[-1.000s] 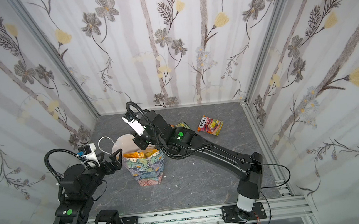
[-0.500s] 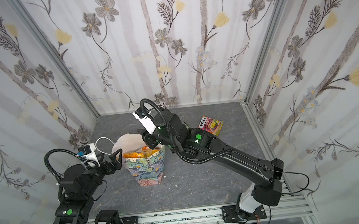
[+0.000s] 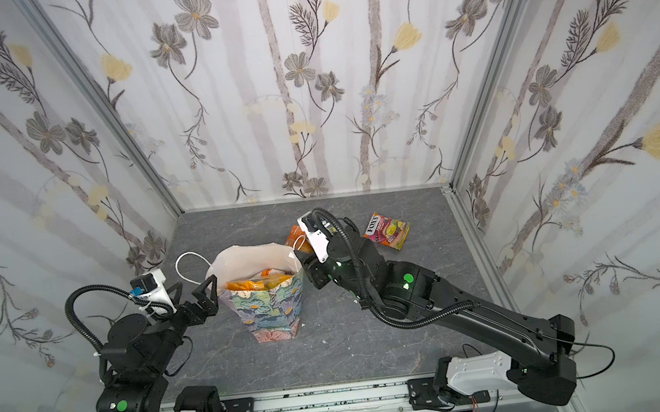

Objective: Place the snacks into the paper bag
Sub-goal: 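Move the right gripper back over the remaining packets on the table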

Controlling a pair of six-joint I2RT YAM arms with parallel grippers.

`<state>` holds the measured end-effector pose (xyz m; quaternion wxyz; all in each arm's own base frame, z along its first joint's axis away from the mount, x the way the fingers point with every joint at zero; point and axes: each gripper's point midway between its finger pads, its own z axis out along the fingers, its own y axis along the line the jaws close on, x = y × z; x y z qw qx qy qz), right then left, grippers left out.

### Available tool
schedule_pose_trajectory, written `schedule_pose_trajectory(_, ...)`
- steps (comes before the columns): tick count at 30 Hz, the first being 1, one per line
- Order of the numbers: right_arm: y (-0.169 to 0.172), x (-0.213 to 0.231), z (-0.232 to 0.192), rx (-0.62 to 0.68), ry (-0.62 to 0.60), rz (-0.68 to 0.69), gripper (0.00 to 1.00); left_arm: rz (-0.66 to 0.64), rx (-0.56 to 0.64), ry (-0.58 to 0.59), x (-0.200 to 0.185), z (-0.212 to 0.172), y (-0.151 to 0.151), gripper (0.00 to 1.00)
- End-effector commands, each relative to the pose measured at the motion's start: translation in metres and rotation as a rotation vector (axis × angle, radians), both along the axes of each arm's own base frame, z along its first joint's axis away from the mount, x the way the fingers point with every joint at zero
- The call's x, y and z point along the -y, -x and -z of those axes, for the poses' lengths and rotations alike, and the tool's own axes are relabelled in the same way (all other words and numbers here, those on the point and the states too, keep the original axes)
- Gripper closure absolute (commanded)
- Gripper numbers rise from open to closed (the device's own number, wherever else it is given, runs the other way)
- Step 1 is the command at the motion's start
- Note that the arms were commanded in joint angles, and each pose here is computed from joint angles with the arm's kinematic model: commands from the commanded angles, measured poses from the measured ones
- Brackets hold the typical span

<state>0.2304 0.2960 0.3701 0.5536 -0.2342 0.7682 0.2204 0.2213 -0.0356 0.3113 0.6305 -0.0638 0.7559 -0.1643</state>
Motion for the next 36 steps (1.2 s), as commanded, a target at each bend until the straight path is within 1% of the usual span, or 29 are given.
schedule_pose_trajectory(1, -0.007, 0.033, 0.011, -0.046, -0.076, 0.146, 0.36, -0.053, 0.031, 0.014, -0.009, -0.009, 0.001, 0.0)
schedule_pose_trajectory(5, -0.023, 0.071, 0.036, -0.127, -0.024, 0.271, 0.34, -0.088, -0.006, 0.01, -0.014, -0.002, -0.004, 0.0)
schedule_pose_trajectory(8, -0.038, 0.089, 0.049, -0.181, 0.001, 0.321, 0.29, -0.08, -0.015, 0.011, -0.013, 0.0, -0.006, 0.0)
schedule_pose_trajectory(9, -0.044, 0.095, 0.052, -0.193, 0.006, 0.339, 0.26, -0.076, -0.013, 0.011, -0.012, -0.001, -0.006, 0.0)
schedule_pose_trajectory(12, -0.068, 0.109, 0.061, -0.223, 0.025, 0.378, 0.12, -0.036, 0.004, 0.01, -0.006, -0.006, -0.003, 0.0)
schedule_pose_trajectory(14, -0.085, 0.117, 0.067, -0.229, 0.046, 0.414, 0.07, -0.005, 0.022, 0.016, -0.001, -0.008, -0.001, 0.0)
schedule_pose_trajectory(15, -0.095, 0.121, 0.07, -0.229, 0.065, 0.434, 0.01, -0.009, 0.022, 0.016, -0.001, -0.008, -0.001, 0.0)
schedule_pose_trajectory(19, -0.134, 0.138, 0.094, -0.253, 0.17, 0.525, 0.0, -0.048, -0.001, 0.01, -0.008, -0.004, -0.004, 0.0)
schedule_pose_trajectory(21, -0.148, 0.144, 0.105, -0.259, 0.219, 0.576, 0.0, -0.055, -0.007, 0.01, -0.009, -0.003, -0.005, 0.0)
schedule_pose_trajectory(26, -0.173, 0.141, 0.133, -0.292, 0.288, 0.576, 0.0, -0.05, -0.016, 0.008, -0.008, 0.0, -0.007, 0.0)
schedule_pose_trajectory(28, -0.185, 0.148, 0.141, -0.302, 0.316, 0.593, 0.0, -0.044, -0.026, 0.008, -0.007, 0.002, -0.009, 0.0)
schedule_pose_trajectory(31, -0.201, 0.158, 0.146, -0.309, 0.32, 0.609, 0.01, -0.038, -0.041, 0.006, -0.005, 0.005, -0.012, 0.0)
schedule_pose_trajectory(32, -0.209, 0.16, 0.159, -0.331, 0.333, 0.61, 0.01, -0.036, -0.044, 0.004, -0.005, 0.006, -0.012, 0.0)
schedule_pose_trajectory(36, -0.233, 0.17, 0.175, -0.355, 0.326, 0.618, 0.0, -0.04, -0.042, 0.006, -0.006, 0.005, -0.012, 0.0)
